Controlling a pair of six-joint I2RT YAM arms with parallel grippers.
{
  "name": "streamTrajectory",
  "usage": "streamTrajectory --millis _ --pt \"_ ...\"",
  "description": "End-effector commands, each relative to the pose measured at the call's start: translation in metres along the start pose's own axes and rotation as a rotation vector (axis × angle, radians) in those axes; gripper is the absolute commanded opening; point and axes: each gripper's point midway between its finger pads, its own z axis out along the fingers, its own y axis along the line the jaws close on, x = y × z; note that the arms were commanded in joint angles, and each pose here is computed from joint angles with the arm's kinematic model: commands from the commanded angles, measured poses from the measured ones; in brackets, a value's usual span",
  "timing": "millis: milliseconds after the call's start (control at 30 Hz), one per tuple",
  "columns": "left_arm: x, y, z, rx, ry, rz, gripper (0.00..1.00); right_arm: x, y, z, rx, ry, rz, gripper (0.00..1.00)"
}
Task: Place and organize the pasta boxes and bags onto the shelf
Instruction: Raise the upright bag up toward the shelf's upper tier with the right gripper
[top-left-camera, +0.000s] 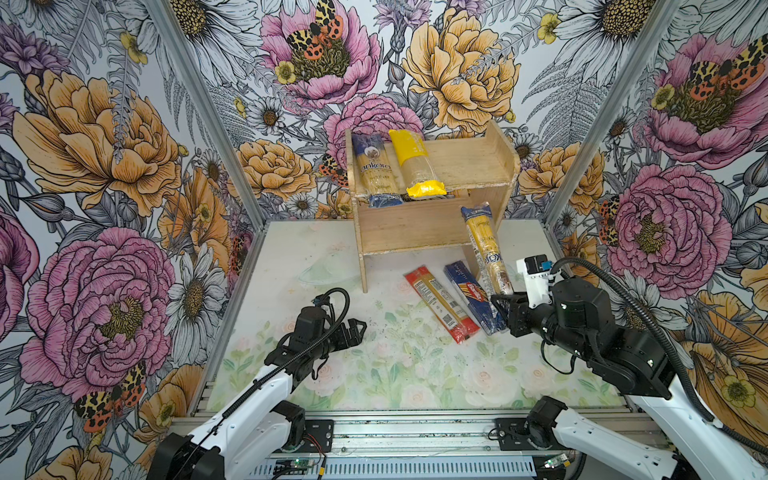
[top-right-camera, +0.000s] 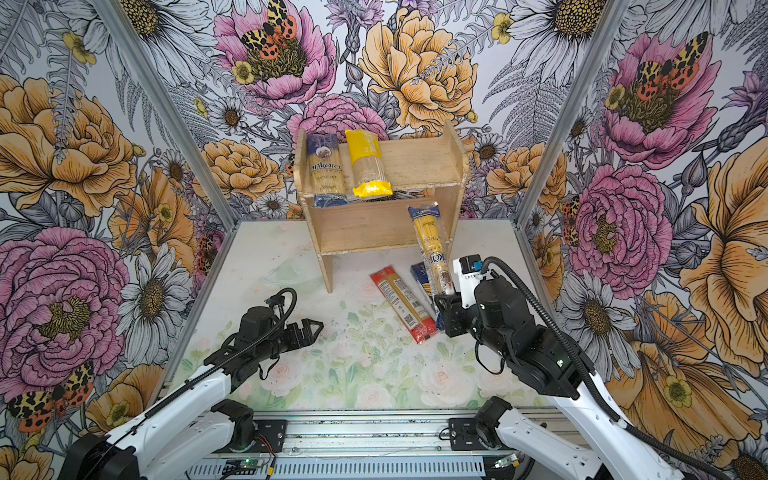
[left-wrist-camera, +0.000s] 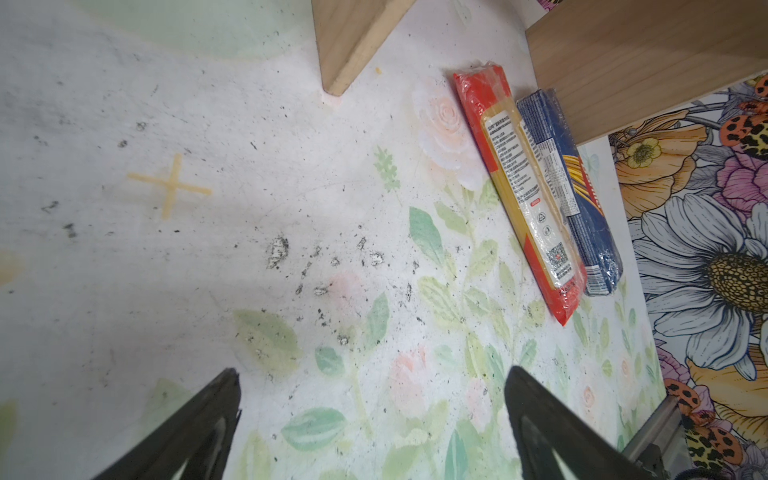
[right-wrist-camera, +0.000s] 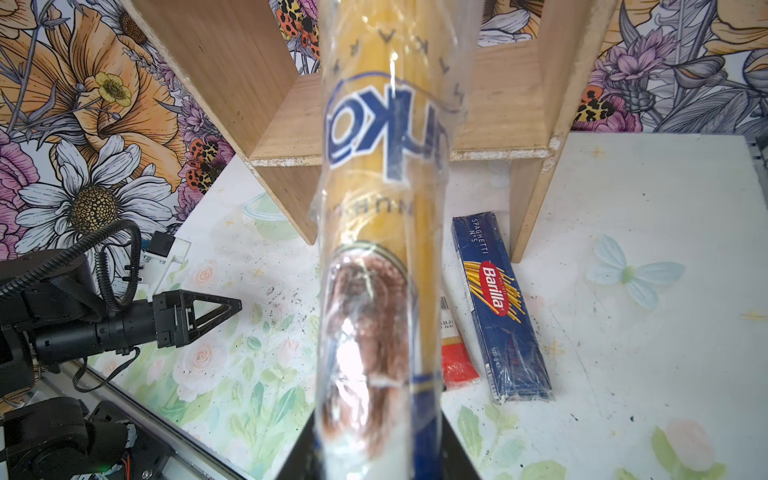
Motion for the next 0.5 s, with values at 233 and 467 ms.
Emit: streamTrajectory --millis 233,467 --pt "-0.008 -0.020 -0.004 0.072 -0.029 0.030 0.99 -0.078 0.009 -0.042 -0.025 -0.290 -0.010 0.00" --pt "-0.007 -0.020 -0.004 0.072 -0.031 0.033 0.99 -0.093 0.008 -0.050 0.002 -0.328 -0.034 0.00"
